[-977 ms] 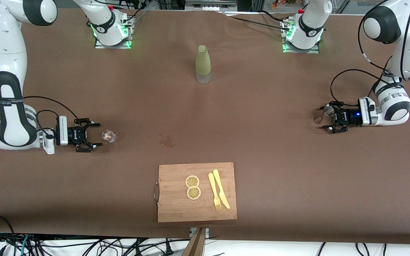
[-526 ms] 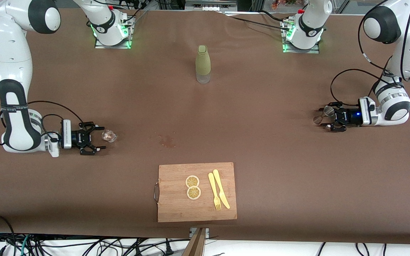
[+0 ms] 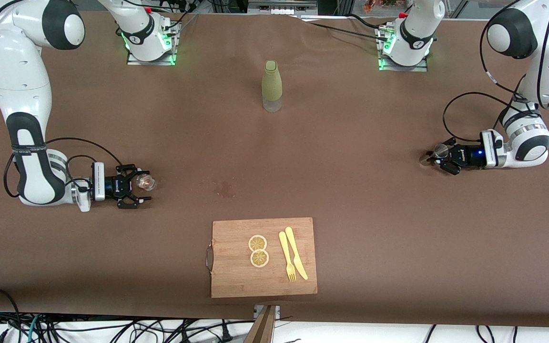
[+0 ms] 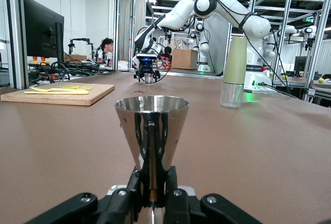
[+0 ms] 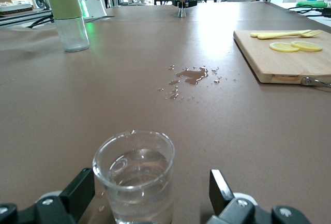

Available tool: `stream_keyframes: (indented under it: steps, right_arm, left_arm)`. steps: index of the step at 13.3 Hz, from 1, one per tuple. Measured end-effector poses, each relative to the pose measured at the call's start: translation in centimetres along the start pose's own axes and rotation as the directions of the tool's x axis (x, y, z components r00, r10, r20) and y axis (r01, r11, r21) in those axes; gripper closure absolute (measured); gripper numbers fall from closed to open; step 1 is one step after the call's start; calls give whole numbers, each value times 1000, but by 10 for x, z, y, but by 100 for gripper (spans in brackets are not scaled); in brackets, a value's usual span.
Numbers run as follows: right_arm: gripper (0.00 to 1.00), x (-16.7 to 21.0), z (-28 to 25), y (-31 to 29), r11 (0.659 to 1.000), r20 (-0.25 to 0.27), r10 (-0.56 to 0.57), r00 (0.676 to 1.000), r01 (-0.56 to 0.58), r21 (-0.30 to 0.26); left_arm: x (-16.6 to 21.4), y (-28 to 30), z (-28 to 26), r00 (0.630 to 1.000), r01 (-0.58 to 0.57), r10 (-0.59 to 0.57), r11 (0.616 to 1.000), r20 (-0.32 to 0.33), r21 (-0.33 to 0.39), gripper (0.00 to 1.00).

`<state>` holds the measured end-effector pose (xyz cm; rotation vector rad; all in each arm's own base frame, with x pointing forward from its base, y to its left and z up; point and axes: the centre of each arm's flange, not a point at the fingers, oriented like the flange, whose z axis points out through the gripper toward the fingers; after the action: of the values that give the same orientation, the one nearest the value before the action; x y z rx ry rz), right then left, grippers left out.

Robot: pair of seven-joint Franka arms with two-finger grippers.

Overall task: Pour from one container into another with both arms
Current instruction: 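Carry the jigger with the left gripper toward the table middle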

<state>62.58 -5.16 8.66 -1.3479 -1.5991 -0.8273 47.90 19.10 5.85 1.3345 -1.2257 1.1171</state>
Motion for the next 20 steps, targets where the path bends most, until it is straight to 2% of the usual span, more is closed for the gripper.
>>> stream_keyframes:
  steps: [6,7,9,11,12,13,14,16,17,18,19,20]
  right_arm:
    - [9,2,9,2,1000,-34,1,999,-1,-3]
    - [14,1,9,1,1000,-35,2,999,-3,-3]
    - [16,0,10,1,1000,-37,3,999,-4,-2]
    - [17,1,10,1,1000,-38,3,999,-3,-2]
    - [23,1,10,1,1000,-38,3,999,-4,-2]
    - [25,1,10,1,1000,-38,3,999,-4,-2]
    - [25,1,10,1,1000,-38,3,999,-4,-2]
    - [30,1,10,1,1000,-38,3,999,-4,-3]
    - [35,1,10,1,1000,-38,3,999,-4,-2]
    - [36,1,10,1,1000,-38,4,999,-4,-3]
    - [43,1,10,1,1000,-38,3,999,-4,-2]
    - [44,1,10,1,1000,-38,3,999,-4,-2]
  left_arm:
    - [0,-7,22,999,34,-35,999,-16,-33,79]
    - [1,-12,37,999,35,-36,998,-25,-52,79]
    - [2,-26,88,998,18,-24,994,-52,-109,79]
    - [8,-42,139,997,-5,-5,991,-72,-136,79]
    - [12,-46,155,997,-16,4,988,-77,-152,79]
    - [16,-51,169,996,-29,15,986,-85,-165,79]
    - [21,-57,183,995,-41,25,985,-95,-168,79]
    - [33,-69,212,992,-61,43,985,-116,-159,79]
    - [41,-75,228,990,-69,50,987,-128,-147,79]
    - [48,-80,245,990,-67,49,988,-133,-136,79]
    - [56,-86,262,991,-60,44,990,-128,-128,79]
    - [64,-90,279,993,-55,40,991,-115,-126,79]
